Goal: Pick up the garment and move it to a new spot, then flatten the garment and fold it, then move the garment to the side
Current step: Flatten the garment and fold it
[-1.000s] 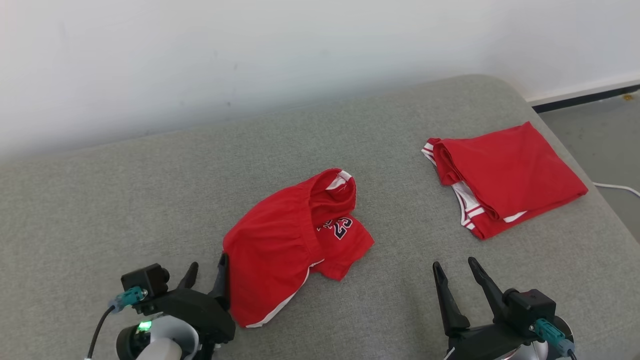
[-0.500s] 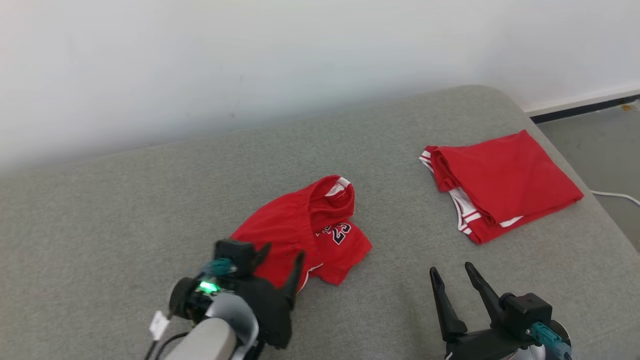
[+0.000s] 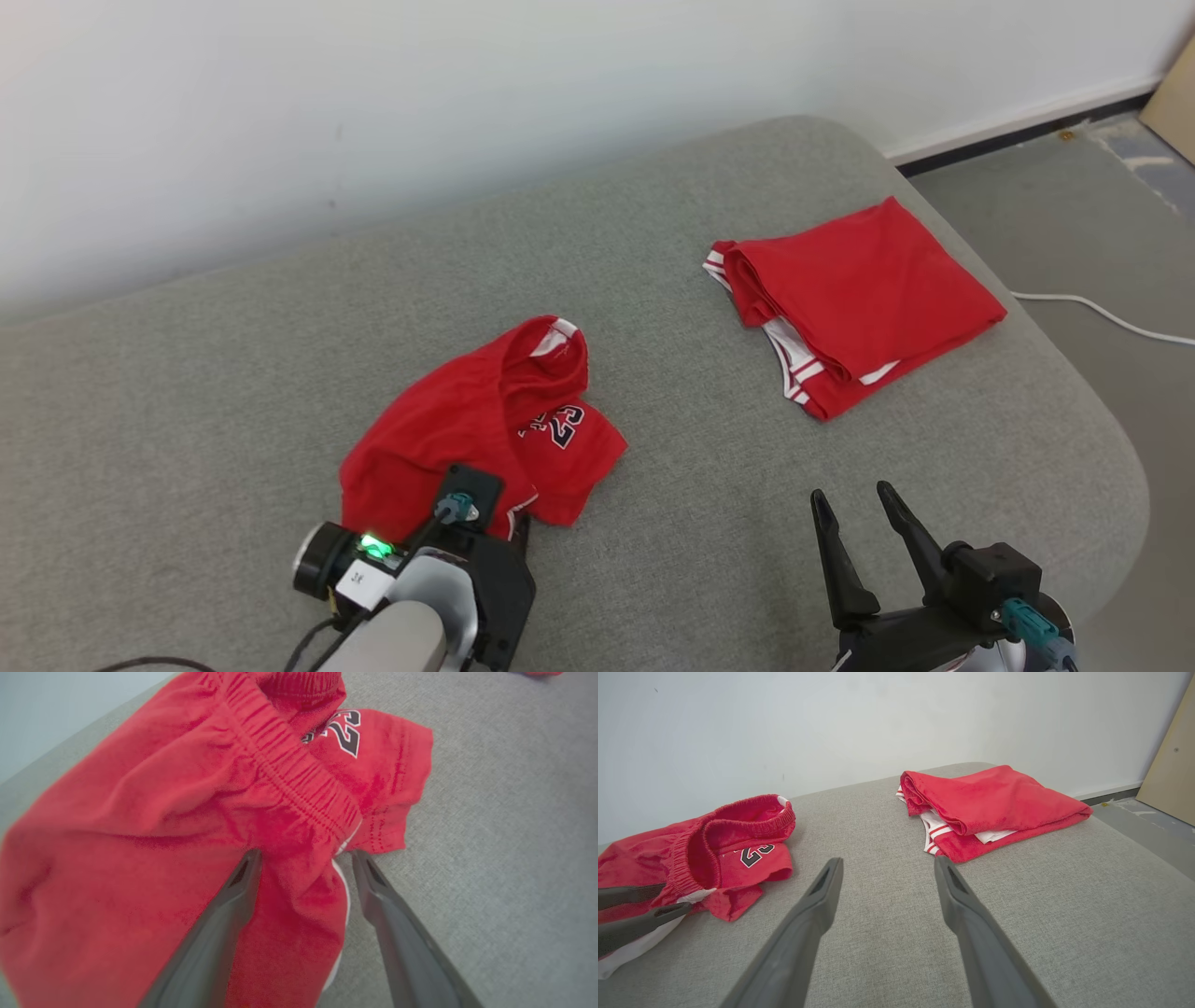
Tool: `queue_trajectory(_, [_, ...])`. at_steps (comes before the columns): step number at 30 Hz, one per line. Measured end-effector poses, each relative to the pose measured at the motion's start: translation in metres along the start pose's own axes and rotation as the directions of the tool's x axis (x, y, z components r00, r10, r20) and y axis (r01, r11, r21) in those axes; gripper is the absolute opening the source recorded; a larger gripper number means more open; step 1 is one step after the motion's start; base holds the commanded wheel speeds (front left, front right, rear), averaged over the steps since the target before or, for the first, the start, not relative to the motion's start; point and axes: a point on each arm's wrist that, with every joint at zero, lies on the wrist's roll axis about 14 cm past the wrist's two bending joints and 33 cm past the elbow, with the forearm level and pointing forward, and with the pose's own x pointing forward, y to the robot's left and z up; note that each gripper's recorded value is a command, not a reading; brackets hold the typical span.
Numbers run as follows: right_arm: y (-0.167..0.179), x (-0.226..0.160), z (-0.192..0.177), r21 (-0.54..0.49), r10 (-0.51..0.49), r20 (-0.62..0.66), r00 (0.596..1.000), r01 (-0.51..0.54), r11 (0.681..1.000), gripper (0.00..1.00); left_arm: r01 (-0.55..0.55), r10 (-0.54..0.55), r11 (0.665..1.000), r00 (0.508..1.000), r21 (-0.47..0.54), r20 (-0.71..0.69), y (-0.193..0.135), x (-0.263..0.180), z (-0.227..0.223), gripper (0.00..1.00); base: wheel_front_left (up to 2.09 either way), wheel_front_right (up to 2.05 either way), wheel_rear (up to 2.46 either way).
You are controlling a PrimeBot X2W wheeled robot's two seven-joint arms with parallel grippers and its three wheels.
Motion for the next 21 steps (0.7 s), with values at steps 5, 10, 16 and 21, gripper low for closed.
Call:
queue_trajectory(5, [-0.006,-0.002,-0.005,0.006,-0.023,-0.012,1.000,0.023,1.000,1.00,-0.015,0.016,1.000,1.000,0.018,-0.011,0.006,0.009,-0.004,0.00,0.00,0.00,0.00])
queue_trajectory(10, [-0.004,0.002,-0.004,0.007,-0.014,-0.010,1.000,0.014,1.000,1.00,-0.008,0.014,0.998,0.996,-0.068,0.092,0.007,0.013,0.025,0.00,0.00,0.00,0.00])
queue_trajectory(16, [0.004,0.006,-0.005,0.007,0.011,-0.009,1.000,-0.011,1.000,1.00,0.091,0.015,0.962,0.924,-0.258,0.382,0.006,0.005,0.116,0.00,0.00,0.00,0.00])
queue_trajectory(21, [0.009,0.006,-0.002,0.007,0.028,0.000,1.000,-0.028,1.000,1.00,0.201,0.056,0.910,0.807,-0.363,0.587,0.015,-0.019,0.188,0.00,0.00,0.00,0.00])
